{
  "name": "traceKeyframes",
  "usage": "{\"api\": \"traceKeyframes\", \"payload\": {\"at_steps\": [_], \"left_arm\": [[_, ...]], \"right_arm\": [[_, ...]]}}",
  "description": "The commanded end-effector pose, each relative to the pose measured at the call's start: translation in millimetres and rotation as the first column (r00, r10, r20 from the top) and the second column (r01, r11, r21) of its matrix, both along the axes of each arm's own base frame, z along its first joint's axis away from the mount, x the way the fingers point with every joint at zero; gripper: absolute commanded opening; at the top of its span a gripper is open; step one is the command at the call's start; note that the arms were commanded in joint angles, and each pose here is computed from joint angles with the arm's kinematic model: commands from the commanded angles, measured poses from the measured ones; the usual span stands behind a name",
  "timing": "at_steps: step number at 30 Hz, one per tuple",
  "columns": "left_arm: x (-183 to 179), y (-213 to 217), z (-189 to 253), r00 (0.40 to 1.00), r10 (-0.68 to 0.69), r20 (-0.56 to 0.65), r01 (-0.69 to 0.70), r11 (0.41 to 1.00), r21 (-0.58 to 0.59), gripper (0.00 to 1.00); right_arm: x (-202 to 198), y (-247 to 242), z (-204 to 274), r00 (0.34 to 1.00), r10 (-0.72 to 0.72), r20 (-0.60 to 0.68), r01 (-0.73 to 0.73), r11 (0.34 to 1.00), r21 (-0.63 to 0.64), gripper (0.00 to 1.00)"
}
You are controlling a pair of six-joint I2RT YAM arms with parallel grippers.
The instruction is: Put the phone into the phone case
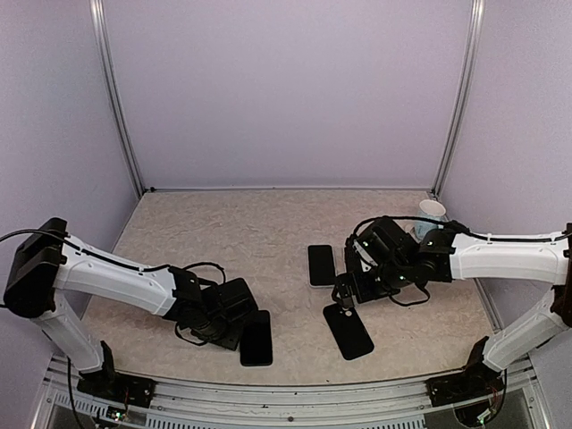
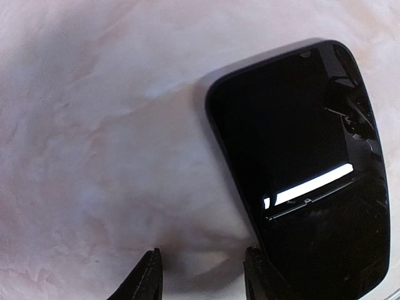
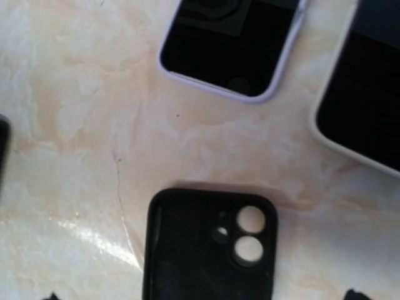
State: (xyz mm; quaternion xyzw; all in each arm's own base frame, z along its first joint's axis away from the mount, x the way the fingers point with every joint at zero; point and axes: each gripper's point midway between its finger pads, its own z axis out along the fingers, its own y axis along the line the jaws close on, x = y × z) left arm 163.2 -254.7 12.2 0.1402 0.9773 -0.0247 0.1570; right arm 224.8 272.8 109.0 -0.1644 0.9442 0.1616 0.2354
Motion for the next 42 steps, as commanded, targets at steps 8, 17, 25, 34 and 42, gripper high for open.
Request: {"api": "traceKeyframes", "payload": {"at_steps": [8,17,25,34,42], "left_arm": [[-7,-85,-3,0.931,-0.364,0.011,0.364,0.931,0.014,0.44],[-2,-108,28,0.911,-0.394,0.12,0.408,0.903,-0.132,0.43],[80,13,51,0.953,0.016,0.301,-0.022,1.0,0.018,0.61],[121,55,93,0.88,0.189,0.437,-0.157,0.982,-0.107,0.76],[119,50,79,0.896,0.169,0.411,-0.137,0.985,-0.107,0.76]], "right_arm": [[-6,-6,9,0.998,-0.058,-0.006,0.058,0.998,0.029,0.93],[-14,44,1,0.998,0.026,-0.056,-0.024,0.999,0.032,0.89],[-32,104,-32,0.986,0.118,-0.117,-0.128,0.988,-0.085,0.91],[-38,126,-74,0.968,0.114,-0.222,-0.166,0.958,-0.232,0.99],[-47,119,-90,0.955,0.095,-0.282,-0.188,0.927,-0.324,0.99]]}}
